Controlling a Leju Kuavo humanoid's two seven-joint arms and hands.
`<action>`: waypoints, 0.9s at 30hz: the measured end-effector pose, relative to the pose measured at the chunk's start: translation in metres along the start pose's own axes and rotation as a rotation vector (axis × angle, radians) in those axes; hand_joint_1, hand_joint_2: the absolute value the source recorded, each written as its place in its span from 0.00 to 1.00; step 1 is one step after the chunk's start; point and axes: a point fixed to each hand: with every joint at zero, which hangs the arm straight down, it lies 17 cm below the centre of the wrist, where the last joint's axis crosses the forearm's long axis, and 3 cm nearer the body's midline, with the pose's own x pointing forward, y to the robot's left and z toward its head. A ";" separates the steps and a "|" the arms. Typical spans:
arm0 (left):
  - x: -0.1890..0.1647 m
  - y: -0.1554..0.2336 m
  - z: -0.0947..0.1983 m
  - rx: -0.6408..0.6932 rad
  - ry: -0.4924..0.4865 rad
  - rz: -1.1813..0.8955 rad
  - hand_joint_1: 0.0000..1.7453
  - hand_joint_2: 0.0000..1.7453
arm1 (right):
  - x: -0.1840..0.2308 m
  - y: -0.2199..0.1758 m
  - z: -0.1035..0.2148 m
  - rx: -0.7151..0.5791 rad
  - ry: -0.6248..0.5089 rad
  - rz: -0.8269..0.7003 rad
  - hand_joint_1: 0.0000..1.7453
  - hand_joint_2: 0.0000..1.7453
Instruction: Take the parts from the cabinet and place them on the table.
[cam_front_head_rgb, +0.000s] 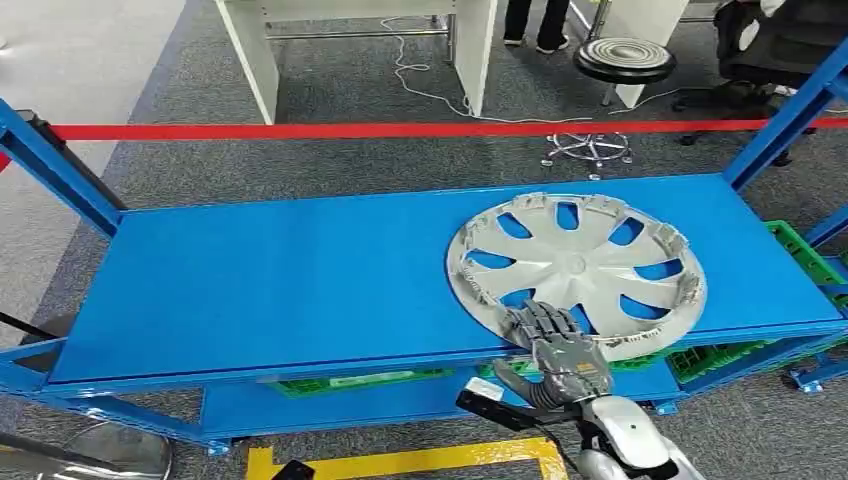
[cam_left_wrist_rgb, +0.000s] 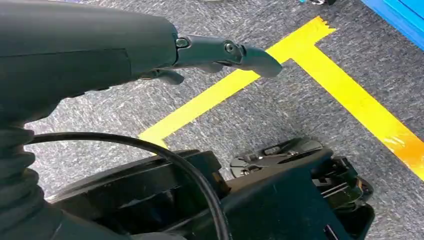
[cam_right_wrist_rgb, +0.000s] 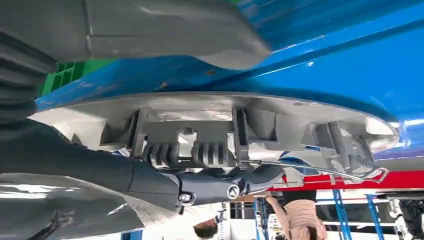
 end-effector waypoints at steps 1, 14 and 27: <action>0.000 0.000 0.000 0.000 0.000 0.000 0.00 1.00 | 0.000 0.000 0.000 0.001 0.001 0.001 0.00 1.00; -0.001 0.000 0.000 -0.001 0.005 0.010 0.00 1.00 | -0.006 0.005 -0.004 0.022 0.011 0.017 0.00 1.00; -0.002 0.002 0.000 0.008 0.012 0.028 0.00 1.00 | -0.013 0.006 -0.002 0.012 0.047 0.010 0.00 1.00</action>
